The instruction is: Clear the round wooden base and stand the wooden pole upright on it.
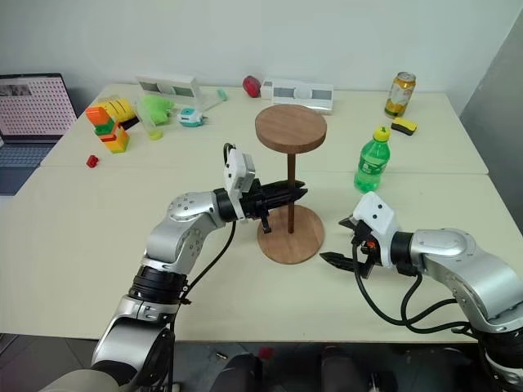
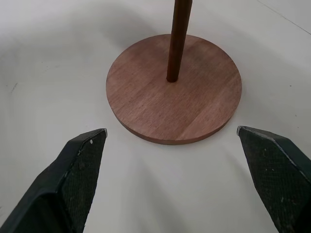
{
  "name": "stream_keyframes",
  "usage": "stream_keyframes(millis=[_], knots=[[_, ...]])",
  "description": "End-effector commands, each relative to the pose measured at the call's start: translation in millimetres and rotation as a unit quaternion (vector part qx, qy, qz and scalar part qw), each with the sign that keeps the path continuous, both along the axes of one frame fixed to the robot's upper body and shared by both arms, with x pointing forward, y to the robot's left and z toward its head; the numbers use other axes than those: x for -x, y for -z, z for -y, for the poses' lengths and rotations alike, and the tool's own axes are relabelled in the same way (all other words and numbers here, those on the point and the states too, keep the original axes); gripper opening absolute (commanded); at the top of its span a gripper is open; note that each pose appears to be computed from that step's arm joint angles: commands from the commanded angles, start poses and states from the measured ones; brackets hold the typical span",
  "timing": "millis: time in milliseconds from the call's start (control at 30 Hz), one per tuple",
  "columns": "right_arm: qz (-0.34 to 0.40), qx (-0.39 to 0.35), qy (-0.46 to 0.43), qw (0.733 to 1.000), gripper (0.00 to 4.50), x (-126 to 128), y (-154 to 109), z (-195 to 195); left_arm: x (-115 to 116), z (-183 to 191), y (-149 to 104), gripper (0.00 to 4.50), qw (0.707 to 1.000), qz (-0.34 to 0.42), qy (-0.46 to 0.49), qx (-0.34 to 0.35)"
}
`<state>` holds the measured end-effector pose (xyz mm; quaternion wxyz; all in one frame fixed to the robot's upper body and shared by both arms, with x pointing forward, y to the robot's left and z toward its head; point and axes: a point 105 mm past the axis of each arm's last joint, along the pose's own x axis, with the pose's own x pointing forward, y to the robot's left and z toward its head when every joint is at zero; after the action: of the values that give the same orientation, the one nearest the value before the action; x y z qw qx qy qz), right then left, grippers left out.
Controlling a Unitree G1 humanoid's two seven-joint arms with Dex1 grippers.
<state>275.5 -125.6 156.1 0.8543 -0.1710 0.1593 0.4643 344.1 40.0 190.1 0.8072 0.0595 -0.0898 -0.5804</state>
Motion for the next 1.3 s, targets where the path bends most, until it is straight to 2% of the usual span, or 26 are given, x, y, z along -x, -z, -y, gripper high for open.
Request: stream_keyframes(millis=[33,100,400,767,1000,1067,1100,1300], knots=[[0.024,0.001,-0.007,1.000,4.50,1,-10,-3,-4,-3,8,0.27,1.000,-0.016,-0.012,-0.003],[0.024,0.000,-0.006,1.000,4.50,1,-10,-3,-4,-3,7,0.27,1.000,-0.014,-0.010,-0.003],[0.023,-0.002,-0.006,1.000,4.50,4,-8,-5,-4,-17,39,0.27,0.997,-0.068,-0.036,-0.028],[0.027,-0.003,-0.010,1.000,4.50,2,-10,-7,-7,-26,62,0.27,0.991,-0.103,-0.057,-0.057],[0.029,-0.006,-0.010,1.000,4.50,1,-11,-9,-9,-24,56,0.27,0.992,-0.103,-0.049,-0.055],[0.029,-0.007,-0.010,0.999,4.50,0,-11,-9,-4,-23,55,0.97,0.991,-0.114,-0.031,-0.057],[0.029,-0.008,-0.010,0.999,4.50,0,-11,-9,-2,-23,53,1.08,0.992,-0.114,-0.023,-0.055],[0.030,-0.013,-0.010,0.999,4.50,0,-12,-10,-4,-29,36,2.44,0.995,-0.090,-0.023,-0.048]])
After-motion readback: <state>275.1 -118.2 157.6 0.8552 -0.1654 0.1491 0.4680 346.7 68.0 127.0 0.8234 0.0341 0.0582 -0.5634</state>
